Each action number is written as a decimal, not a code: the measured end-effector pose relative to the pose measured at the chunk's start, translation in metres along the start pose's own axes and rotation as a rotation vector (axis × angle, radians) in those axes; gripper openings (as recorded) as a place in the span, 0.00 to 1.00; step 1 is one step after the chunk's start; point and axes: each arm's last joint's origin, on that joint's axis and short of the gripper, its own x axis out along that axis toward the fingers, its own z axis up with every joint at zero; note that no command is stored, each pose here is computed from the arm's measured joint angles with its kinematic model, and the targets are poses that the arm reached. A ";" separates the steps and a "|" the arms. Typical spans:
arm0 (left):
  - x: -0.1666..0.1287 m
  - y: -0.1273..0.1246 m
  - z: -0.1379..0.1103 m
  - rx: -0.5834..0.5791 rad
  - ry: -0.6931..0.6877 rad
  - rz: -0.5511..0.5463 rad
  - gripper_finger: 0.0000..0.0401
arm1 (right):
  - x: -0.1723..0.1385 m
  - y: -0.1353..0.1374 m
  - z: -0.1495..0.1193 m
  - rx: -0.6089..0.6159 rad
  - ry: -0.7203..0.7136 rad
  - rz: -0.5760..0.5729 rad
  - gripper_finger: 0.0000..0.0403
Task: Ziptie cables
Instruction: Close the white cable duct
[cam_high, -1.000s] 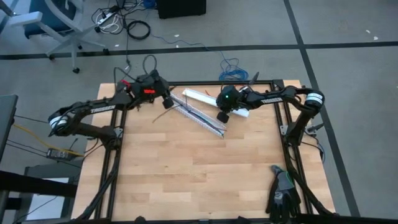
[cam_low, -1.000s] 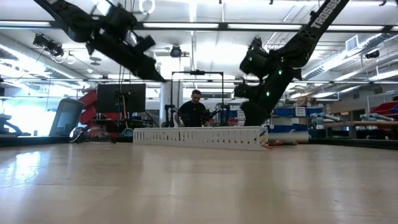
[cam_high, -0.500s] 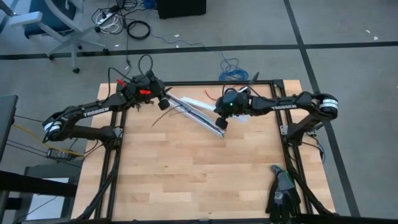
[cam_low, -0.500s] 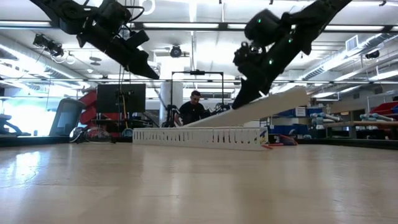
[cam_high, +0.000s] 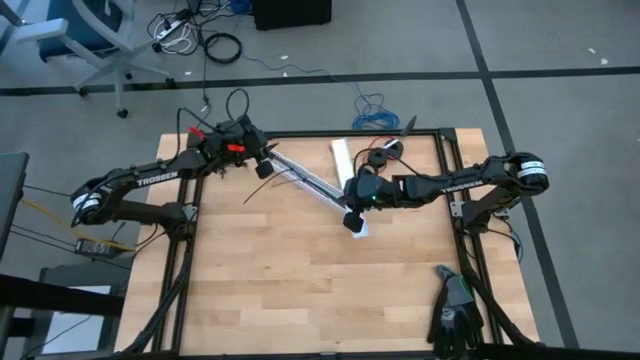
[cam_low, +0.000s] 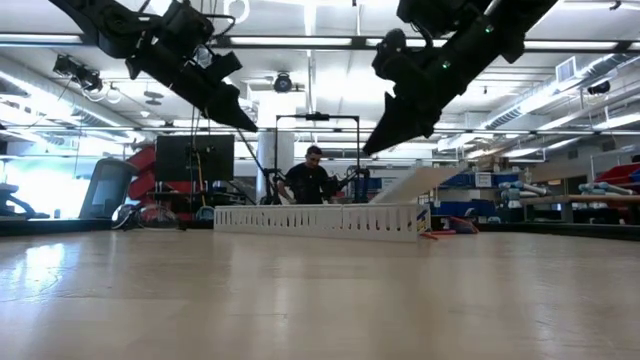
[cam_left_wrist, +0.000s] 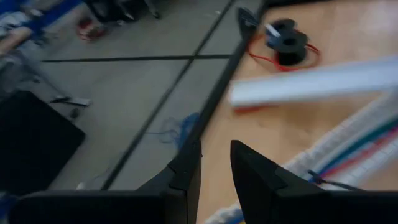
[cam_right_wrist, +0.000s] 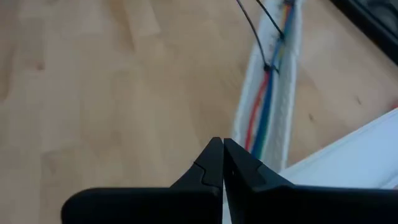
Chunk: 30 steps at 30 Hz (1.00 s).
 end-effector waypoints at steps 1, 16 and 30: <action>0.002 -0.002 -0.002 -0.001 0.004 -0.019 0.24 | 0.000 0.001 -0.002 0.013 0.015 -0.015 0.00; 0.027 -0.035 -0.003 -0.018 -0.026 -0.185 0.23 | -0.008 0.000 -0.026 0.124 0.205 -0.208 0.00; 0.093 -0.045 0.014 -0.016 -0.014 -0.408 0.23 | -0.065 -0.036 -0.075 0.374 0.194 -0.320 0.00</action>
